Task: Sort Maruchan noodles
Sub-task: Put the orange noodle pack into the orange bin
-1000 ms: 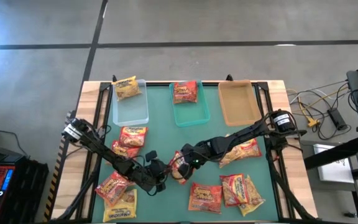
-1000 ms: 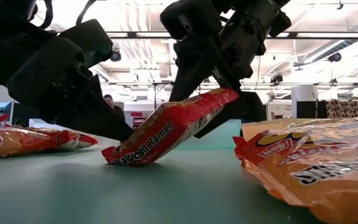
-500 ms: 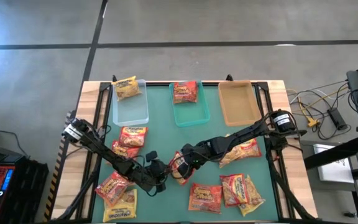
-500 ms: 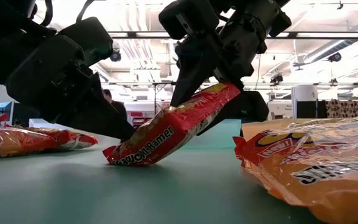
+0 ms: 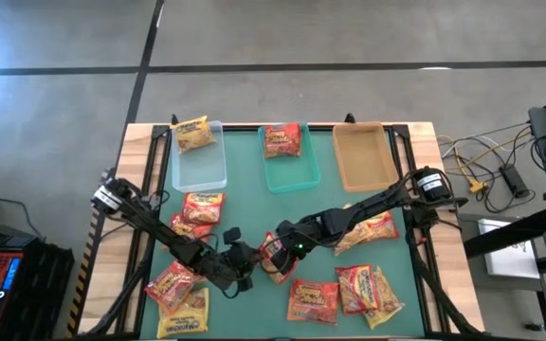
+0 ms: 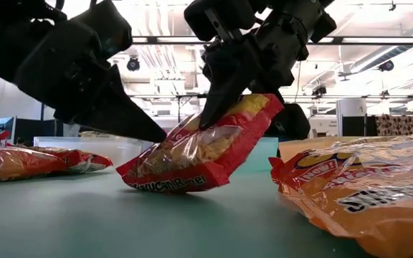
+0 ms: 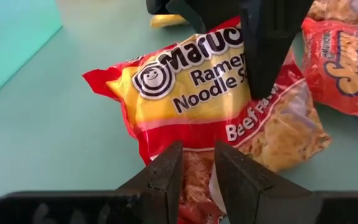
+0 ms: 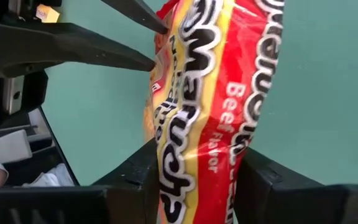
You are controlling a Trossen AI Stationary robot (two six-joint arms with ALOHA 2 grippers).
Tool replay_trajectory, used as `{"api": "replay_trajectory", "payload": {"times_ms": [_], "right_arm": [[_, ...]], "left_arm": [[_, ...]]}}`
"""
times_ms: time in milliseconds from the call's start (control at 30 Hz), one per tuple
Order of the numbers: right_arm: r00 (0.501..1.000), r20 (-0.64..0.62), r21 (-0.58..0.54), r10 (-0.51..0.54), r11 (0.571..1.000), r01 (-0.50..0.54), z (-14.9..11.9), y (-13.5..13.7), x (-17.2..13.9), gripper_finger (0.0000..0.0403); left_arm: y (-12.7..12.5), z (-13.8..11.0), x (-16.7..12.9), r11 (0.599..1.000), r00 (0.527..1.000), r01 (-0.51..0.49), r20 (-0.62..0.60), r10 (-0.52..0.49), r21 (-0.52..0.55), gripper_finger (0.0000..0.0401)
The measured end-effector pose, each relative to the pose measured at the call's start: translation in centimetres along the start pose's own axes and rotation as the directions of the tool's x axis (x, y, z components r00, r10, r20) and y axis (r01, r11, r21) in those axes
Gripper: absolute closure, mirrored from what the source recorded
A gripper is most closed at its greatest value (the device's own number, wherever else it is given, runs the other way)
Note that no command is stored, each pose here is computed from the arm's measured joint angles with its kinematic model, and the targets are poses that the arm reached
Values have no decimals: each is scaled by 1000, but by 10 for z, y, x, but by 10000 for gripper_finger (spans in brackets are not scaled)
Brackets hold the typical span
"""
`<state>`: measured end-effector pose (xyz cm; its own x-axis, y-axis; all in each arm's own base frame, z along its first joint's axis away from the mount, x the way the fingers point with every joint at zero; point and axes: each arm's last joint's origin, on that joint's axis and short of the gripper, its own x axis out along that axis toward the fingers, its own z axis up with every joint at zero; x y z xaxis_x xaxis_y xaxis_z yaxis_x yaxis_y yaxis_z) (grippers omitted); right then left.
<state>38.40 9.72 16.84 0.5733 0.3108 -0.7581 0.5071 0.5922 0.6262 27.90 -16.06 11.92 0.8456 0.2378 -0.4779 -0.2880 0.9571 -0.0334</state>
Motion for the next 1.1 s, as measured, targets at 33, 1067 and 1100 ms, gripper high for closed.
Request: {"api": "replay_trajectory", "payload": {"times_ms": [33, 1067, 1100], "right_arm": [[1000, 0, -1, 1, 1000, -1, 0, 0, 0, 272], [991, -4, -250, -134, 960, 129, 19, -15, -49, 275], [990, -2, -269, -139, 954, 133, 21, -16, -54, 275]], "left_arm": [[0, 1, 0, 1000, 1000, 1, 2, -1, 4, 324], [20, 24, -27, 983, 988, -156, 6, 157, 100, 324], [21, 24, -26, 981, 987, -161, 2, 162, 104, 324]]}}
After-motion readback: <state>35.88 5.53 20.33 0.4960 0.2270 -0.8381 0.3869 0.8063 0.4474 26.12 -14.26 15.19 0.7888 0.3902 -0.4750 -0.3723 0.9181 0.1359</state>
